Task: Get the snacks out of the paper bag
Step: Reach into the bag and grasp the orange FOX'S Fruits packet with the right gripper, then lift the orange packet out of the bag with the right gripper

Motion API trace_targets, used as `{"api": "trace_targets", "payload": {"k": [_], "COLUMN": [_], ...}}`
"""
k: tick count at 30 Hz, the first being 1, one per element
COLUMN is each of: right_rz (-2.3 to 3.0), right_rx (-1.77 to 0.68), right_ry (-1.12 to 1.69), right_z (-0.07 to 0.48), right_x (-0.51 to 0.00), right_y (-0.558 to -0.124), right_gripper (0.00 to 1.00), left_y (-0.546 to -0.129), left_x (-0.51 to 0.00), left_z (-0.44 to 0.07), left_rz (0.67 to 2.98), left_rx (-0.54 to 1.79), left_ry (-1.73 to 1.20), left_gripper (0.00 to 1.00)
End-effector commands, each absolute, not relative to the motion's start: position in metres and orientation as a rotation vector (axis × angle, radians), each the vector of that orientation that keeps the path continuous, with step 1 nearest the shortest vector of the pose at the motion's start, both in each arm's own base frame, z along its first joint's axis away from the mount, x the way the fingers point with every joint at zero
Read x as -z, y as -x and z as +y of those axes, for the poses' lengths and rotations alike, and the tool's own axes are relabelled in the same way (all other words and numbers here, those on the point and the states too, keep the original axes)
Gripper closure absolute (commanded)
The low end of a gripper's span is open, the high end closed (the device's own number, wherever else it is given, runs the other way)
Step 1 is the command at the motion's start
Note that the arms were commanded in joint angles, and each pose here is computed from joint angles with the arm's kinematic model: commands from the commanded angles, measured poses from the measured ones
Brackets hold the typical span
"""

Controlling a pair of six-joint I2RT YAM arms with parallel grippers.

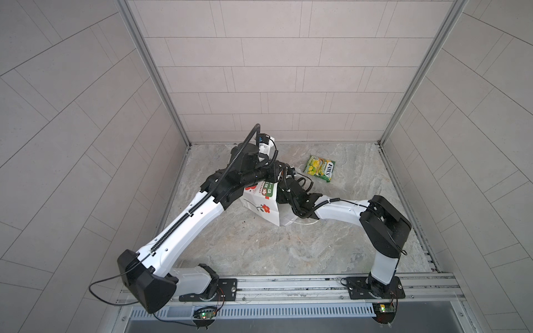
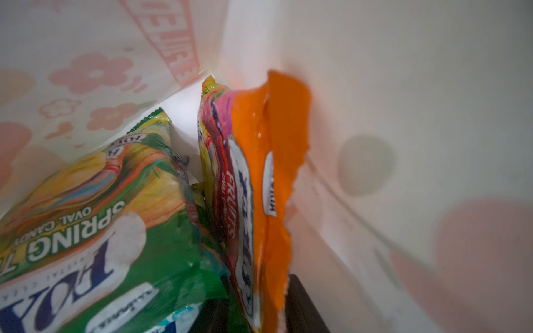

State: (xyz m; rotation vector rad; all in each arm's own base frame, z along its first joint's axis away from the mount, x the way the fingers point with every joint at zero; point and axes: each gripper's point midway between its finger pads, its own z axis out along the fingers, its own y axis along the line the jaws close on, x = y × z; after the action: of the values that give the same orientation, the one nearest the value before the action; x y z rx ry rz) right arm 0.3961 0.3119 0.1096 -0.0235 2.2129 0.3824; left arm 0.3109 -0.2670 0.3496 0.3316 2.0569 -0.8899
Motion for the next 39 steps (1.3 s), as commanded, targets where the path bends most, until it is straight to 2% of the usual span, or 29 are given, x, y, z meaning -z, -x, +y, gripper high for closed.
{"api": "trace_targets", "payload": {"k": [1,4,8,39], "right_rz": [2.191,2.193,2.177,2.066], "right_rx": [-0.421,-0.421,-0.451,-0.590], "right_ry": [0.034,0.039,0.076,0.402], "right_z": [0.318,0.316,0.317,0.281], "right_x": [-0.117,-0.116,-0.123,-0.219], "right_y": [-0.410,-0.410,-0.406,-0.319], "right_gripper": [0.71,0.80,1.00,1.00], "left_y": [-0.297,-0.297,-0.298,-0.315], "left_x": [-0.394,-0.394,-0.391,-0.363], "left_z": [-0.272,-0.271,-0.270,-0.254], "left_rz": [1.930,1.929,1.936,2.005], "left_rx": [0.964,0.959,0.946,0.814], "left_ry": [-0.392,-0.391,-0.387,-0.284], "left_gripper": [1.00,1.00,1.00,1.00]}}
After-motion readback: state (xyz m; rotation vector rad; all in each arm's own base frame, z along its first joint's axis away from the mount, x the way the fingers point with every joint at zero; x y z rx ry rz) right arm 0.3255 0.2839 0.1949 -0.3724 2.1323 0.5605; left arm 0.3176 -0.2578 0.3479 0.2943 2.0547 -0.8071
